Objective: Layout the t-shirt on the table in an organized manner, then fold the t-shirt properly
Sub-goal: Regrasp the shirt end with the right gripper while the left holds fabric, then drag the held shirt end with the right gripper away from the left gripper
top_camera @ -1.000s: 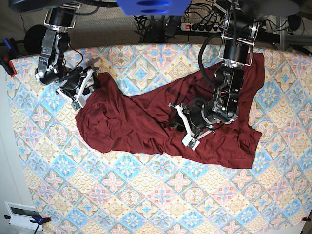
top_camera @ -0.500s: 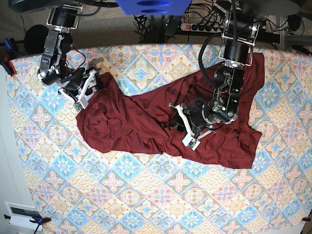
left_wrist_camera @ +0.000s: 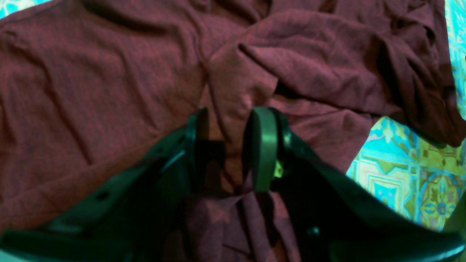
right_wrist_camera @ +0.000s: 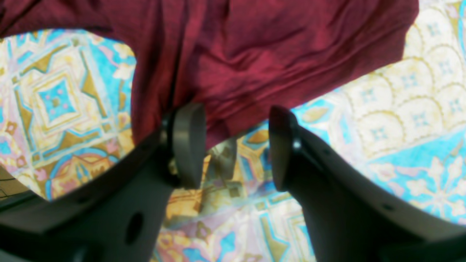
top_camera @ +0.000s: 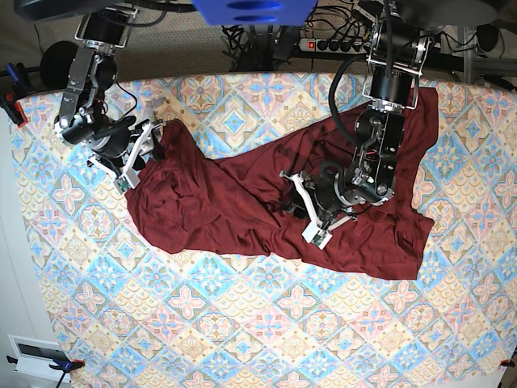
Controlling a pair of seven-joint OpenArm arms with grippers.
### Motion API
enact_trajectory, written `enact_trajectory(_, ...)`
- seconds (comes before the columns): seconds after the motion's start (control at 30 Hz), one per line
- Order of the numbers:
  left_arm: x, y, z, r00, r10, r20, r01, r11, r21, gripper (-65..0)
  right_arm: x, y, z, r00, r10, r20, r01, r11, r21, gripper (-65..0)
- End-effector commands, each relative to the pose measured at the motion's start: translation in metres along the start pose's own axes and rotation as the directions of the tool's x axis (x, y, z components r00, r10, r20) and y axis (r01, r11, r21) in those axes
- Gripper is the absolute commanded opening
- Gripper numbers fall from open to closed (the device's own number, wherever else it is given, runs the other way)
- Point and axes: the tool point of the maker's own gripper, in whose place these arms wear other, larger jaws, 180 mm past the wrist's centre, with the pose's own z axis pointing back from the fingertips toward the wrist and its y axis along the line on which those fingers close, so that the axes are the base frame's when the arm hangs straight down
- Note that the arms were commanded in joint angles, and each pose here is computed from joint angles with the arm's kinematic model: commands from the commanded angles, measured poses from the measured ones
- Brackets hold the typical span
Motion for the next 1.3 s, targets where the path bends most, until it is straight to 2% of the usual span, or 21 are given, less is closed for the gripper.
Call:
enact_trajectory(0.0,0.021,0.0,0.005,0.998,-0.017,0.058,0.017,1.0,-0.003,-47.1,0.011,-0.003,0.002,0.999,0.006,0.039,-0.006,1.0,-0.001,-38.2)
enact_trajectory(0.2,0.021,0.0,0.005,0.998,-0.017,0.058,0.017,1.0,-0.003,-47.1,-0.008,-0.004,-0.009,0.999,-0.046,-0.005,0.046,0.999,0.024,-38.2)
enact_trajectory(0.43,0.021,0.0,0.005,0.998,-0.016,0.059,0.016,1.0,-0.004,-47.1,-0.009,0.004,-0.016,0.998,-0.064,0.003,0.064,0.997,0.045,-38.2)
enact_trajectory(0.6,0.021,-0.001,0.004,0.998,-0.017,0.058,0.017,1.0,-0.005,-47.1,-0.023,0.011,-0.027,0.993,-0.111,-0.03,0.113,0.991,0.077,-38.4)
enact_trajectory(0.67,0.021,-0.001,0.004,0.998,-0.017,0.058,0.017,1.0,-0.005,-47.1,-0.025,0.011,-0.027,0.993,-0.114,-0.035,0.117,0.99,0.078,-41.2)
enact_trajectory(0.8,0.02,-0.001,0.004,0.998,-0.016,0.057,0.016,1.0,-0.006,-47.1,-0.025,0.004,-0.025,0.991,-0.13,-0.029,0.131,0.989,0.062,-57.7)
enact_trajectory(0.83,0.02,-0.001,0.004,0.998,-0.016,0.057,0.016,1.0,-0.006,-47.1,-0.026,-0.003,-0.021,0.989,-0.146,-0.021,0.147,0.988,0.043,-63.6)
enact_trajectory(0.87,0.02,-0.001,0.004,0.998,-0.016,0.057,0.016,1.0,-0.006,-47.1,-0.029,-0.014,-0.016,0.985,-0.173,-0.009,0.173,0.985,0.015,-65.0)
enact_trajectory(0.93,0.02,-0.001,0.004,0.998,-0.016,0.057,0.016,1.0,-0.006,-47.1,-0.035,-0.035,-0.003,0.974,-0.227,0.016,0.227,0.973,-0.043,-63.4)
enact_trajectory(1.03,0.019,-0.001,0.004,0.998,-0.014,0.055,0.014,1.0,-0.006,-47.1,-0.032,-0.062,0.012,0.964,-0.259,0.059,0.264,0.959,-0.106,-65.0)
enact_trajectory(1.13,0.017,-0.003,0.005,0.998,-0.014,0.057,0.014,1.0,-0.008,-47.1,-0.001,-0.103,0.035,0.967,-0.218,0.134,0.24,0.954,-0.182,-65.0)
enact_trajectory(1.27,0.016,-0.008,0.008,0.998,-0.021,0.064,0.022,1.0,-0.013,-47.1,0.02,-0.137,0.062,0.971,-0.168,0.169,0.208,0.943,-0.26,-65.0)
